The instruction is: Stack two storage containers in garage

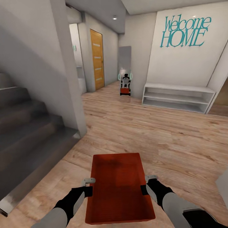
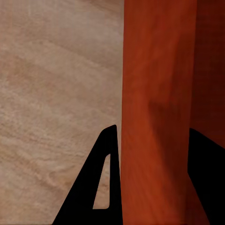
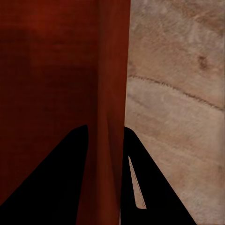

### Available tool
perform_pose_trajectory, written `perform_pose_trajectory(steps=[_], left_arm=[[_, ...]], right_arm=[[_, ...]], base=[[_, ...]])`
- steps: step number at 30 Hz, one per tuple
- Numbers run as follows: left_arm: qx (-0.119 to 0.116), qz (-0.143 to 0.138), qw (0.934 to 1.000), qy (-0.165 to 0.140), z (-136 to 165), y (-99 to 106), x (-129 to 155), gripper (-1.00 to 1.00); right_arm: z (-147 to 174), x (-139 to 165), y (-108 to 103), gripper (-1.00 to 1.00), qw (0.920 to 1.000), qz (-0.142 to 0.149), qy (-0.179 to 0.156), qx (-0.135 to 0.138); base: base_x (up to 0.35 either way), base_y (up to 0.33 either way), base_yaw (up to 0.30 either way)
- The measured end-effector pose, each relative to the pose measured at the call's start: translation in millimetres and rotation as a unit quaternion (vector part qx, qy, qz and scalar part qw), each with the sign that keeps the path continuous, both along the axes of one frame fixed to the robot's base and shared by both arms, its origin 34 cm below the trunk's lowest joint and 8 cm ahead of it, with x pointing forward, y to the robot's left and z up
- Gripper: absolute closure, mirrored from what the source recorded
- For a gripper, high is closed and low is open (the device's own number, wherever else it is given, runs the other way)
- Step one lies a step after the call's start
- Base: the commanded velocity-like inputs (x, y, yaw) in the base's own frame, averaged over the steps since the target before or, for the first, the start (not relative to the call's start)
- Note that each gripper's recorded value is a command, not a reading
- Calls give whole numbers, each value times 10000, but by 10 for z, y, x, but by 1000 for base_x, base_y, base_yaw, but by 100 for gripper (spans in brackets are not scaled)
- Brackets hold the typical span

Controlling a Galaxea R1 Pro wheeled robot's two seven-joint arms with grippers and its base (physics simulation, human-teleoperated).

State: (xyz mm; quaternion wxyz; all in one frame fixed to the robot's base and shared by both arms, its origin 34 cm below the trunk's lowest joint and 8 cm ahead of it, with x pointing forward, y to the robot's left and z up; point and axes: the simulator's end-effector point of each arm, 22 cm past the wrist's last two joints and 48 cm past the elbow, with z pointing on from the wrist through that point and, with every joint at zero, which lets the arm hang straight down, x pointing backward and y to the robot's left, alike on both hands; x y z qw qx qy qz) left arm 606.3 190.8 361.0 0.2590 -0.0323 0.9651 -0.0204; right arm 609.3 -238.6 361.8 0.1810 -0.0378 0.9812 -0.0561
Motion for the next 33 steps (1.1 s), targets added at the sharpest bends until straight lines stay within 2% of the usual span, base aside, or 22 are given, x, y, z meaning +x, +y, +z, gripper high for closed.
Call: perform_pose_trajectory(steps=[16,33], left_arm=[[0,0,10000,1,-1,0,-1,100],[0,0,10000,0,0,0,0,100]], right_arm=[[0,0,-1,100,10000,2,0,-1],[-1,-1,0,100,10000,0,1,1]], base=[[348,0,-69],[348,0,-4]])
